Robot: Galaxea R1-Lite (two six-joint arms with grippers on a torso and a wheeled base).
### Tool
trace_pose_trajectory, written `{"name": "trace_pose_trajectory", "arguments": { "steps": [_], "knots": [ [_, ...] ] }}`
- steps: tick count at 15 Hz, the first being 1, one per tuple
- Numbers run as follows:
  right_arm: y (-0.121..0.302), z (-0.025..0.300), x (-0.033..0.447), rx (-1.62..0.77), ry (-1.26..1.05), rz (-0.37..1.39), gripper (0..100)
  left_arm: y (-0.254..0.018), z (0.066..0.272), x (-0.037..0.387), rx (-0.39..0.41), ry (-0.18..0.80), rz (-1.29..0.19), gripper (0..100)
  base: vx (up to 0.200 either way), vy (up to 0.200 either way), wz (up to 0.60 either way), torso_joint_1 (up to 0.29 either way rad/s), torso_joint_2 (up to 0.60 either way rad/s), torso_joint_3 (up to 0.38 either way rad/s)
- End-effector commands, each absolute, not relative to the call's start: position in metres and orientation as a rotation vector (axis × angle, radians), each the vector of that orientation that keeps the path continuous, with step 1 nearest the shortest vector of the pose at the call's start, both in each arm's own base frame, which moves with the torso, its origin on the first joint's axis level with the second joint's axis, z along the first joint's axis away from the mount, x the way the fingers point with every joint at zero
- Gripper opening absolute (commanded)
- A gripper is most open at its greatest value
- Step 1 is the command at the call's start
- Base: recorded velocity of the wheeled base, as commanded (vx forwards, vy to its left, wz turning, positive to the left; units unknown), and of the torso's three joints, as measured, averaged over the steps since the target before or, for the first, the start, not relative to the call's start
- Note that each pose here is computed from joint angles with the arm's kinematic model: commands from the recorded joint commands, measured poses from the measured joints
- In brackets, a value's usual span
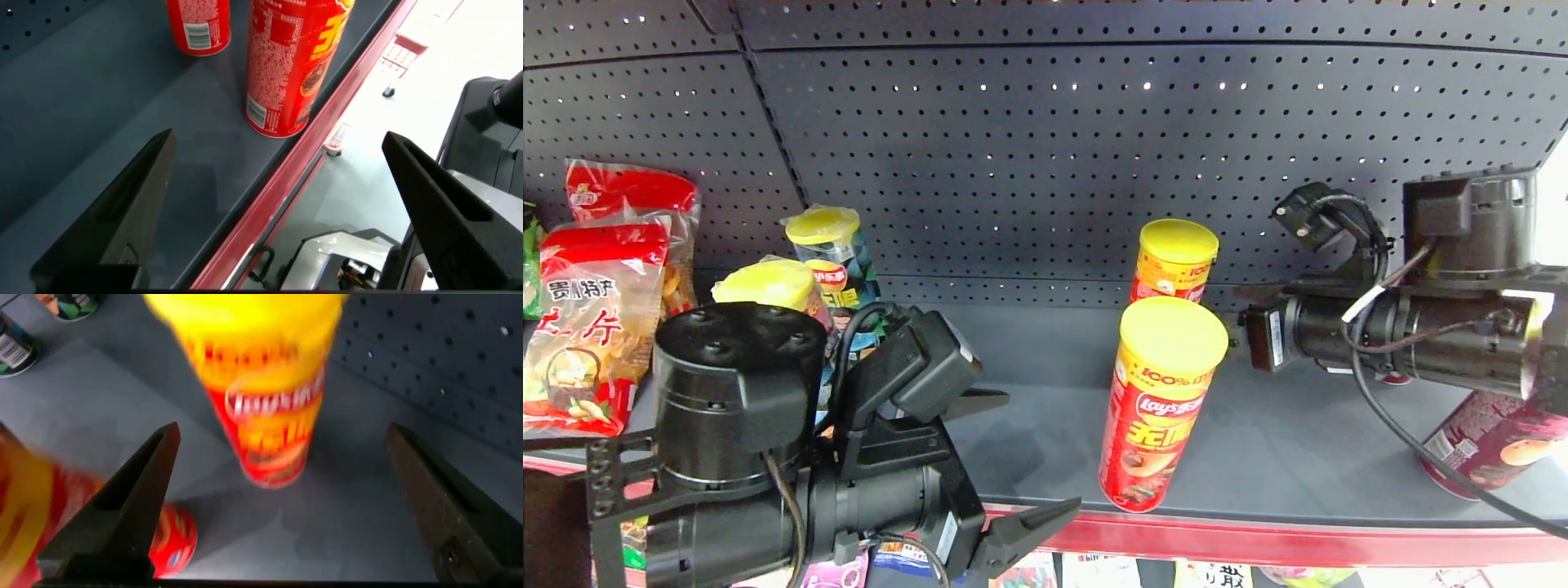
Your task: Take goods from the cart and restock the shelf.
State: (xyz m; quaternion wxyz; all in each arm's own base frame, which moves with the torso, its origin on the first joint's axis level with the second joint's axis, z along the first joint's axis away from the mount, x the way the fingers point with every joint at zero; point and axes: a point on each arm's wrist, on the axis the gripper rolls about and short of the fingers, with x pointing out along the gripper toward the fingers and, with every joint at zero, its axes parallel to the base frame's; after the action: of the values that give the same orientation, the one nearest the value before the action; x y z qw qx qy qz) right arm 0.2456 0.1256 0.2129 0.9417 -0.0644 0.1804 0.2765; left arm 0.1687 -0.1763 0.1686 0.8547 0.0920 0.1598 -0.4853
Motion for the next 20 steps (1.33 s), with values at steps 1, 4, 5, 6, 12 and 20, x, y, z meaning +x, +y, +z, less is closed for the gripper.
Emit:
{"name": "trace_pose_trajectory", "arguments": {
  "steps": [1,4,5,6,12,20],
  "knots": [
    [0.114,0.221,0.224,-0.122,0.334,0.560,100,-0.177,0.165,0.171,0.199,0.350,-1.015,100,0.000,0.000,0.00,0.000,0.00,0.000],
    [0.106,0.227,0.211,-0.122,0.306,0.520,100,-0.178,0.162,0.173,0.208,0.361,-1.006,100,0.000,0.000,0.00,0.000,0.00,0.000],
    [0.099,0.231,0.198,-0.117,0.278,0.514,100,-0.179,0.160,0.174,0.214,0.368,-0.989,100,0.000,0.000,0.00,0.000,0.00,0.000],
    [0.096,0.232,0.192,-0.116,0.272,0.514,100,-0.179,0.159,0.175,0.217,0.371,-0.979,100,0.000,0.000,0.00,0.000,0.00,0.000],
    [0.055,0.229,0.100,-0.085,0.105,0.555,100,-0.189,0.146,0.195,0.212,0.361,-0.941,100,0.000,0.000,0.00,0.000,0.00,0.000],
    [0.012,0.216,0.028,-0.039,-0.025,0.388,100,-0.212,0.129,0.222,0.242,0.406,-0.882,100,0.000,0.000,0.00,0.000,0.00,0.000]
  ]
}}
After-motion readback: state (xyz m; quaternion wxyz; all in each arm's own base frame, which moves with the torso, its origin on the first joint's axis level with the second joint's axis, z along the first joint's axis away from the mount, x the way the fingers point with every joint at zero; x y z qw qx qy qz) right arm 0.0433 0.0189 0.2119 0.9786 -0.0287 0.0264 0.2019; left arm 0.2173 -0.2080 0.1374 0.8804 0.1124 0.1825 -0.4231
